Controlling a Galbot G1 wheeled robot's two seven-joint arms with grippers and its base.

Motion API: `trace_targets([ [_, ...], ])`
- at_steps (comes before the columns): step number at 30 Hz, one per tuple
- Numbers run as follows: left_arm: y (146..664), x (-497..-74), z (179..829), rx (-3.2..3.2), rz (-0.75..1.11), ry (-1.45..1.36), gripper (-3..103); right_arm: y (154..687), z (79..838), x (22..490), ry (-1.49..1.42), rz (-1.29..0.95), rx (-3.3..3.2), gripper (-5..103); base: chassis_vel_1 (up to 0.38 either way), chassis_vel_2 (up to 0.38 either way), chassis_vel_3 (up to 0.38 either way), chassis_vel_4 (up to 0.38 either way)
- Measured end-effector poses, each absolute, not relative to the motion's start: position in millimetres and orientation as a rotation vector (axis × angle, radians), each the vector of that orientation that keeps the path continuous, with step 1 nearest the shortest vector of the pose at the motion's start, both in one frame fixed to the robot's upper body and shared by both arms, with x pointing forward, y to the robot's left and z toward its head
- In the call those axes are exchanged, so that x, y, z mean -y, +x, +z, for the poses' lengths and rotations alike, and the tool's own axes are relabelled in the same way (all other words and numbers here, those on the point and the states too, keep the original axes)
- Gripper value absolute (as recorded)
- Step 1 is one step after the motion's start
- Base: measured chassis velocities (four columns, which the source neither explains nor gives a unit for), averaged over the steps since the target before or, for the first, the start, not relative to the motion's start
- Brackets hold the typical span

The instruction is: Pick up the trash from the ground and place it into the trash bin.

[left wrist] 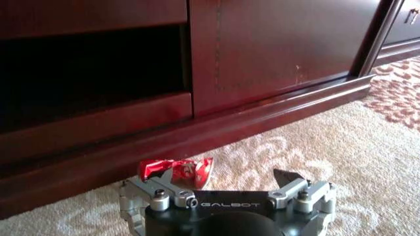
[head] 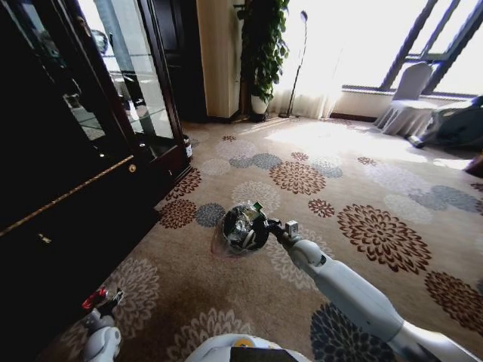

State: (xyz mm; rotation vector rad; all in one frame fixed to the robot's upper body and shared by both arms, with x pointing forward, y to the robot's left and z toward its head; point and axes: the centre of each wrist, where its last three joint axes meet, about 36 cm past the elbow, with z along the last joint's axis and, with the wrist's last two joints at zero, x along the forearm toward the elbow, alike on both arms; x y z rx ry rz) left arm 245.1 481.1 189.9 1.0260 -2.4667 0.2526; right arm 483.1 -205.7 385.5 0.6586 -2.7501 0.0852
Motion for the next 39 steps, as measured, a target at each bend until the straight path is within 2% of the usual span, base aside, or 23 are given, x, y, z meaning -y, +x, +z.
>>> trace_targets([
  [39, 245.6, -479.7, 190.7, 2.471, 0.252, 1.021, 100, 483.4, 385.5, 206.4, 0.656, 0.085, 2.75, 1, -0.01, -0.01, 0.002, 0.007],
])
